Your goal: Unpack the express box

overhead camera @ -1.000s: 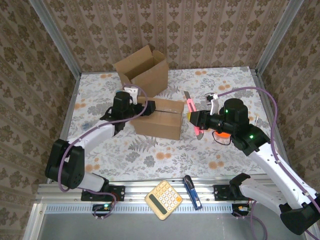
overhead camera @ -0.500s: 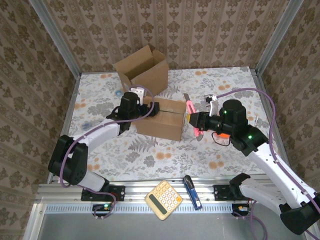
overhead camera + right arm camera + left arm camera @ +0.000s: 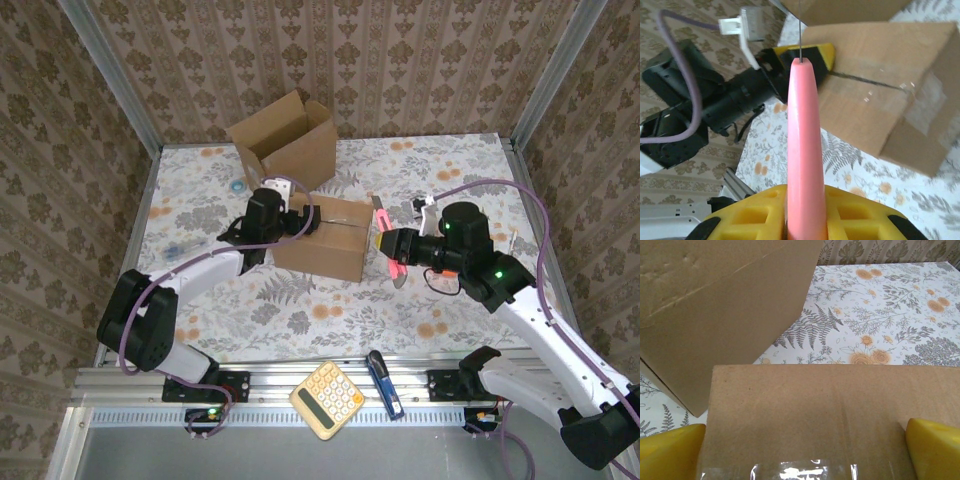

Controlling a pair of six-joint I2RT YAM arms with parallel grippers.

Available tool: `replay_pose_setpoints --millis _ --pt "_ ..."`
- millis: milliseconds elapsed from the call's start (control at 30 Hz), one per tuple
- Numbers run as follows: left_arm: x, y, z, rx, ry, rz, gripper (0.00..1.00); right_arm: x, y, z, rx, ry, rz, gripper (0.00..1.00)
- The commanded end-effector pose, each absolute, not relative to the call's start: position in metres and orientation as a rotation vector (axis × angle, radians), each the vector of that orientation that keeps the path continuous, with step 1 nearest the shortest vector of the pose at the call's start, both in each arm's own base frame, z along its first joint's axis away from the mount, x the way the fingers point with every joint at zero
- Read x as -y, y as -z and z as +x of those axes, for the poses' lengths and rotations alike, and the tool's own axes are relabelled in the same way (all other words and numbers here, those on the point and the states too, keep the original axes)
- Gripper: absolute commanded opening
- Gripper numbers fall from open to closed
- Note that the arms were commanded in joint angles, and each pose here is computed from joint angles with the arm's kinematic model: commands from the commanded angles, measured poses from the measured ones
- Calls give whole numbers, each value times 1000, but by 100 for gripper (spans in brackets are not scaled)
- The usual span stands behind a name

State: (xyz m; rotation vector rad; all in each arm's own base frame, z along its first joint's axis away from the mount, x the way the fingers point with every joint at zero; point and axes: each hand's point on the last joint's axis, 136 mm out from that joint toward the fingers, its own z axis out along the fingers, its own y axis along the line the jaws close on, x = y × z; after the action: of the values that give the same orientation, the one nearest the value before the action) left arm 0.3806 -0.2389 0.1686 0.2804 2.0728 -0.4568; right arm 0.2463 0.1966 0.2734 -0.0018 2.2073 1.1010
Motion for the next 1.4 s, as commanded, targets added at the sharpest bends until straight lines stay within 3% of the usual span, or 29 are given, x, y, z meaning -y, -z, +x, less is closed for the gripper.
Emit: replay_pose_setpoints --millis 0,333,1367 --pt "223 -104 354 -2282 360 339 100 -182 -246 239 -2307 -1058 159 0" --pt "226 -91 346 -2327 395 355 98 -187 -211 247 -2393 -1112 241 0" --pt "230 -79 342 -2380 418 358 96 -194 -189 261 -2438 -1186 264 0"
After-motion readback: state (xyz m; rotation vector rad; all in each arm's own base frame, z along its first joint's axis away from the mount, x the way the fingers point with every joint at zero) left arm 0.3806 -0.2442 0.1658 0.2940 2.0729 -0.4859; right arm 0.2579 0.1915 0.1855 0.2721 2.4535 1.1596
